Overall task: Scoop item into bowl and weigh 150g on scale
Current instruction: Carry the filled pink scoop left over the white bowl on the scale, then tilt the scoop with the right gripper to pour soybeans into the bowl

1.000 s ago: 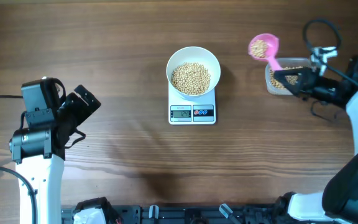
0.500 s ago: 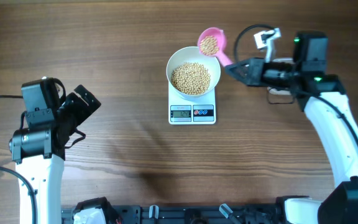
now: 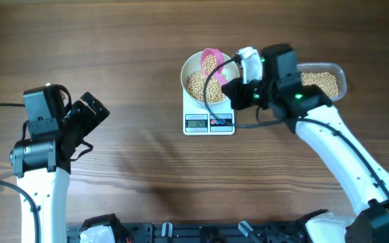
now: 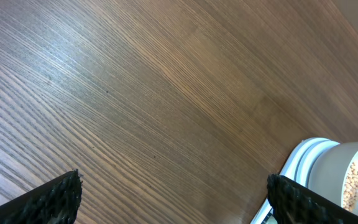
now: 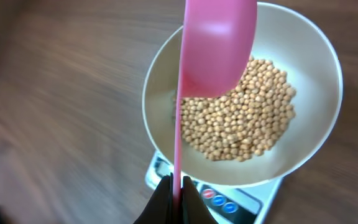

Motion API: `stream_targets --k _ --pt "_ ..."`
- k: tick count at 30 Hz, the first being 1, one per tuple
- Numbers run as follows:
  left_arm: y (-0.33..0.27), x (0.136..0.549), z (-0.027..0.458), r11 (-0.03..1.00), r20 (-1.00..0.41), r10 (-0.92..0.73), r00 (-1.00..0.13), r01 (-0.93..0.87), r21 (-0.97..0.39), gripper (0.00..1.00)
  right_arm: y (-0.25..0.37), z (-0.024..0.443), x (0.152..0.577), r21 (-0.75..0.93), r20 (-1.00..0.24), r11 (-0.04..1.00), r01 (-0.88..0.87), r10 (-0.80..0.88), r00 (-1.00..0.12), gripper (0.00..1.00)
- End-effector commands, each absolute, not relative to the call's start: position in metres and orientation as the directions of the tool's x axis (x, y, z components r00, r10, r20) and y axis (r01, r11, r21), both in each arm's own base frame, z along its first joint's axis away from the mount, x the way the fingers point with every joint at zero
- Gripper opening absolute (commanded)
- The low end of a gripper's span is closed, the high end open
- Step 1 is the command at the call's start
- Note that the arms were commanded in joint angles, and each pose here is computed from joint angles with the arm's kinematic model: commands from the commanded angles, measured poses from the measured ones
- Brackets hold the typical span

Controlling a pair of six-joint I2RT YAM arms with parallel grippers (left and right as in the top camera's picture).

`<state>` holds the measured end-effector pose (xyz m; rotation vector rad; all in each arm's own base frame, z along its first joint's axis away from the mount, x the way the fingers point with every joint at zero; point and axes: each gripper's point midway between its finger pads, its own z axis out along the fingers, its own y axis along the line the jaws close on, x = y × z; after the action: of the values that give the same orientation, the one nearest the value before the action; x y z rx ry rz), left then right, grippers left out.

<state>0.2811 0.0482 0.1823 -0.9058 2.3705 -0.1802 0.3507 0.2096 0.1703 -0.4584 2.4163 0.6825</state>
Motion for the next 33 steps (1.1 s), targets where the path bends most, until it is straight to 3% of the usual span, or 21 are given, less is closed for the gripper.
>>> stream_targets --k 1,6,10,23,33 --pt "0.049 0.281 0.182 0.759 -0.477 -0.646 -0.595 -0.566 -0.322 1.00 0.198 0.177 0.365 0.040 -0.689 0.878 -0.478 -0.322 -0.649 0.04" --pt "0.049 0.281 0.182 0.759 -0.477 -0.646 -0.595 -0.566 -0.322 1.00 0.200 0.179 0.362 -0.214 -0.669 0.843 -0.493 -0.495 -0.554 0.04" --pt "0.049 0.281 0.182 0.759 -0.477 -0.646 -0.595 -0.566 -0.322 1.00 0.202 0.181 0.359 -0.317 -0.644 0.810 -0.494 -0.566 -0.515 0.04" --pt "0.049 0.281 0.182 0.759 -0.477 -0.646 -0.595 -0.566 -0.322 1.00 0.190 0.183 0.358 -0.396 -0.601 0.785 -0.476 -0.614 -0.512 0.04" --pt "0.049 0.281 0.182 0.759 -0.477 -0.646 -0.595 -0.566 -0.322 1.00 0.192 0.212 0.361 -0.453 -0.619 0.744 -0.492 -0.659 -0.427 0.04"
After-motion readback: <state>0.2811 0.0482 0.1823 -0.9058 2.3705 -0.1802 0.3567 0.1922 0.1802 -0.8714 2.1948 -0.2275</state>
